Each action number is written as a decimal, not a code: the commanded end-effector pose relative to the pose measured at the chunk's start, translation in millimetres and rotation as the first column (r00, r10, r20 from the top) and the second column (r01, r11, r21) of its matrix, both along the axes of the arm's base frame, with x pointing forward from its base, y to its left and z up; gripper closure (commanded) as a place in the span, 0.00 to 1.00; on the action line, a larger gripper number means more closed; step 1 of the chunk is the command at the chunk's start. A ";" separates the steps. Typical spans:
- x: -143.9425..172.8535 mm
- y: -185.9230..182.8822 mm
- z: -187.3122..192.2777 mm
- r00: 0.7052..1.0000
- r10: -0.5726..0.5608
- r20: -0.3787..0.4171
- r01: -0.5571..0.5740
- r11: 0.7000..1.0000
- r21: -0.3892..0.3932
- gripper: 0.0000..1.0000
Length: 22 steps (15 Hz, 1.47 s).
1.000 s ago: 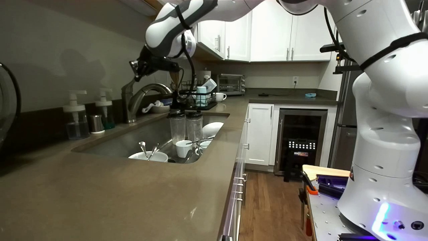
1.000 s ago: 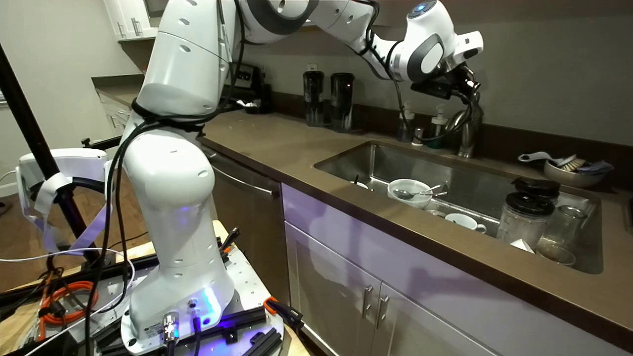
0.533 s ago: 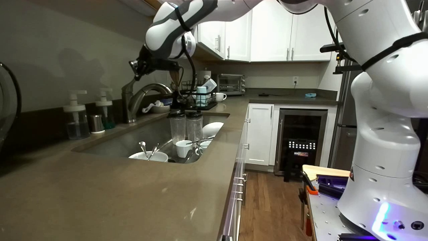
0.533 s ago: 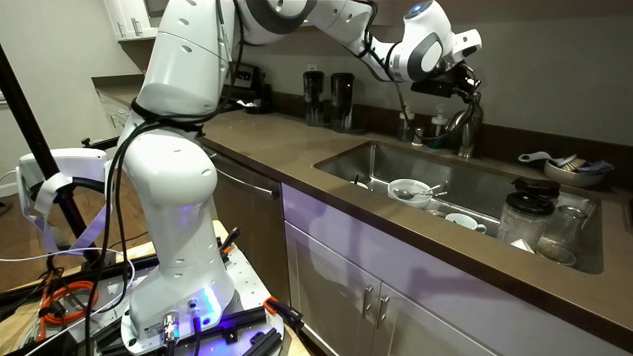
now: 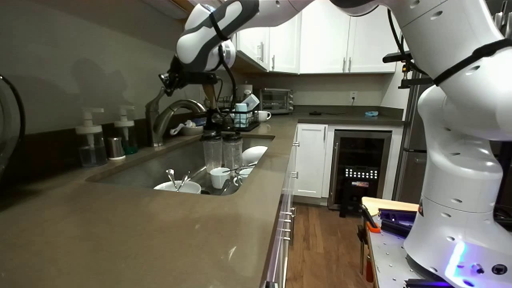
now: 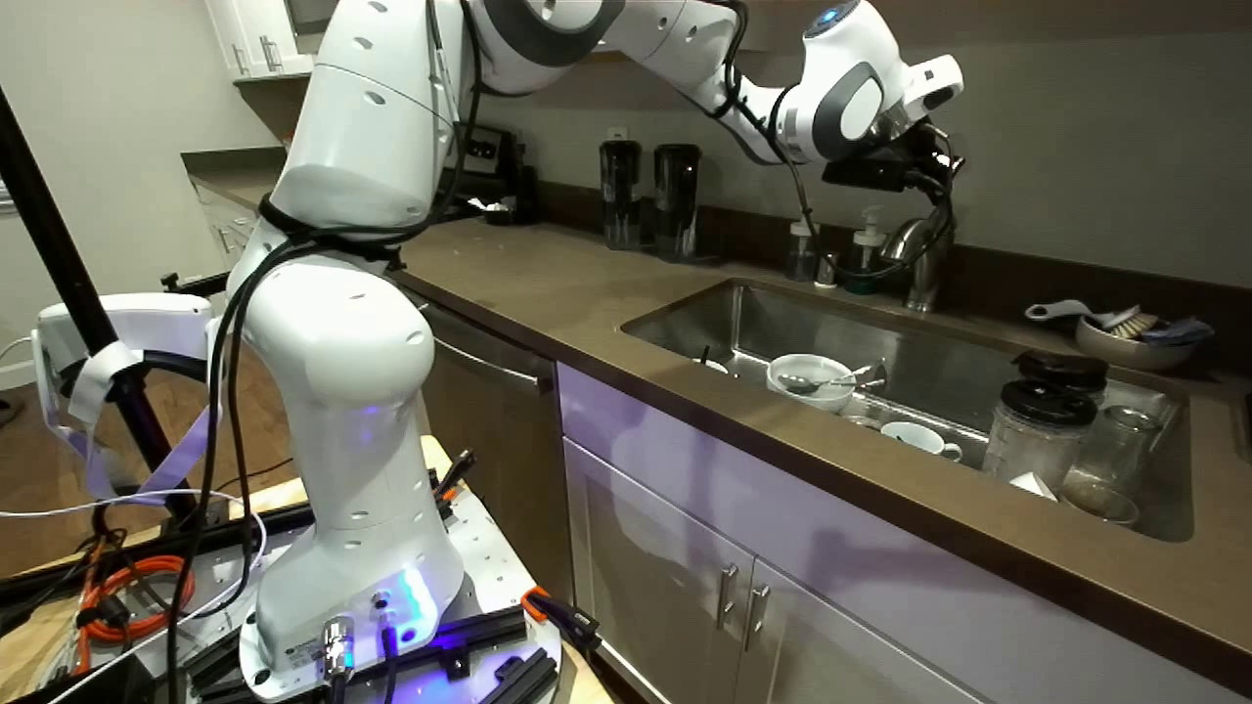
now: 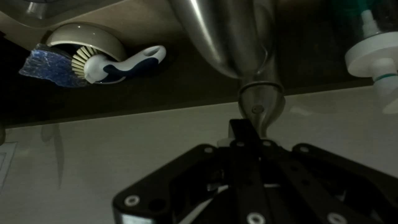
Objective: Turn on the faucet of the sink.
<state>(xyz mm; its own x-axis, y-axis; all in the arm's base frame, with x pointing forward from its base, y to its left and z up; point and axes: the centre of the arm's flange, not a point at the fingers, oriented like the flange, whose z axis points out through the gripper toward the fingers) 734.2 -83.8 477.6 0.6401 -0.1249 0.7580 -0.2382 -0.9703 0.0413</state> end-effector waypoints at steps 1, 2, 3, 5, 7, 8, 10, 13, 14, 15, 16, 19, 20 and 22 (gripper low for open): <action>14.8 -5.4 18.4 0.996 -0.014 0.084 0.015 1.000 -0.007 1.00; 15.0 -7.3 20.7 0.995 -0.016 0.097 0.016 1.000 0.004 1.00; 15.3 -9.2 23.9 0.994 -0.021 0.111 0.019 1.000 0.022 1.00; 17.1 -11.4 34.1 0.990 -0.030 0.140 0.021 0.998 0.065 1.00; 19.1 -11.4 40.6 0.987 -0.029 0.156 0.020 0.998 0.059 1.00; 19.8 -11.6 42.4 0.985 -0.033 0.168 0.027 0.999 0.035 1.00; 19.0 -11.5 42.3 0.984 -0.039 0.176 0.046 0.998 -0.038 1.00; 16.7 -15.1 39.3 0.987 -0.055 0.150 0.071 0.992 -0.106 1.00; 16.4 -15.1 37.5 0.989 -0.062 0.137 0.078 0.990 -0.114 1.00; 15.5 -14.6 36.7 0.990 -0.066 0.122 0.080 0.991 -0.109 1.00; 14.5 -13.3 36.0 0.992 -0.068 0.103 0.078 0.992 -0.099 1.00; 14.2 -7.0 33.2 0.998 -0.065 0.026 0.066 0.996 -0.060 1.00; 14.2 -5.1 31.6 0.997 -0.071 0.008 0.071 0.996 -0.056 1.00; 14.1 -2.7 29.3 0.996 -0.080 -0.034 0.078 0.996 -0.045 1.00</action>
